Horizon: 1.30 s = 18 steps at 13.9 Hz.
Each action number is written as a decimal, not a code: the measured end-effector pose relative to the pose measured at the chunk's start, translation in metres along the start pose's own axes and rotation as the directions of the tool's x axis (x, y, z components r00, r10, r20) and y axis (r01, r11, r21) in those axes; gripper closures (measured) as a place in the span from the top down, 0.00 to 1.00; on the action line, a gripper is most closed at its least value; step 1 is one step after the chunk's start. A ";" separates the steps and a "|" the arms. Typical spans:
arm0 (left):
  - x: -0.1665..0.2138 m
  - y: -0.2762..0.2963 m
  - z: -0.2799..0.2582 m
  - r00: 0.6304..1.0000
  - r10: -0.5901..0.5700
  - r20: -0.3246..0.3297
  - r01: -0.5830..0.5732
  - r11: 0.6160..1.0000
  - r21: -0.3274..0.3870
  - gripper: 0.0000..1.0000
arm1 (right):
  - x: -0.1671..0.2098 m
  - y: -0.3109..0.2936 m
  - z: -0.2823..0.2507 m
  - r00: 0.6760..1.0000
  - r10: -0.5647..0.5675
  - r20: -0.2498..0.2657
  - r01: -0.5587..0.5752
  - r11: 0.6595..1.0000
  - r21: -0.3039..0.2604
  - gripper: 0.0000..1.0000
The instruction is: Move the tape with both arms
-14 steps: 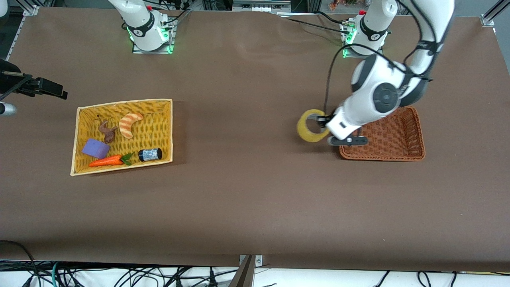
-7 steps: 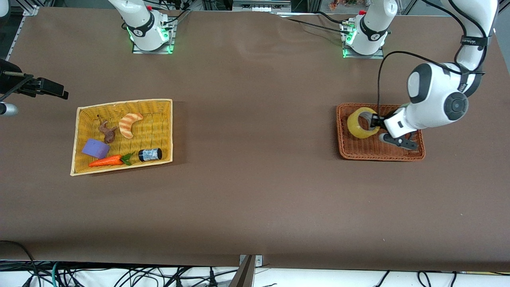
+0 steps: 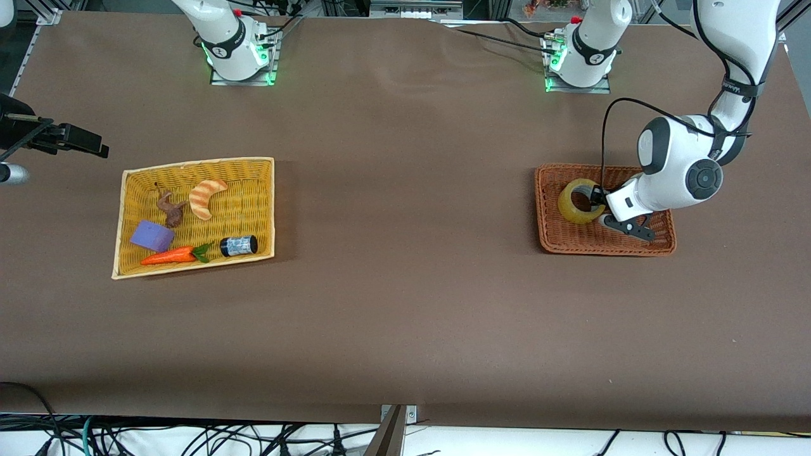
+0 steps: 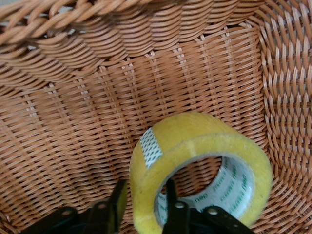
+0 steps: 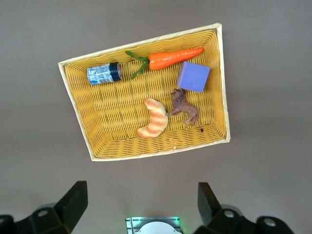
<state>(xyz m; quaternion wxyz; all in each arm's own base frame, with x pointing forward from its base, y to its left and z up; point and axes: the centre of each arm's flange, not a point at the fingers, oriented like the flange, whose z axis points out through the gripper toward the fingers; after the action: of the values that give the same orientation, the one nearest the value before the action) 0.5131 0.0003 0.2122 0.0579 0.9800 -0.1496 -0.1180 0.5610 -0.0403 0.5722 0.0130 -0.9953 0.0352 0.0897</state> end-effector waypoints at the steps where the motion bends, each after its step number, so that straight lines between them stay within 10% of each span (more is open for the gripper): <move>1: 0.001 0.000 -0.005 1.000 0.001 -0.010 -0.001 1.000 0.003 0.54 | 0.000 0.000 0.000 1.000 0.000 0.000 0.000 1.000 0.000 1.00; 6: -0.007 0.010 -0.077 0.996 0.015 -0.084 -0.012 0.999 0.029 1.00 | 0.000 0.000 0.000 1.000 0.000 0.000 0.000 1.000 0.000 1.00; 10: -0.006 0.026 -0.166 0.985 0.046 -0.166 -0.037 0.997 0.060 1.00 | 0.000 0.000 0.000 1.000 0.000 0.000 0.000 1.000 0.000 1.00; 18: -0.022 0.083 -0.352 0.993 0.047 -0.104 -0.035 0.993 0.115 1.00 | 0.000 0.000 0.000 1.000 0.000 0.000 0.000 1.000 0.000 1.00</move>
<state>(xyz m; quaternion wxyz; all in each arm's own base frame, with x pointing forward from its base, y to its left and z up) 0.5571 -0.0441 0.5693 0.0125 0.9833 -0.1729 -0.0557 0.5612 -0.0401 0.5721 0.0131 -0.9953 0.0350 0.0897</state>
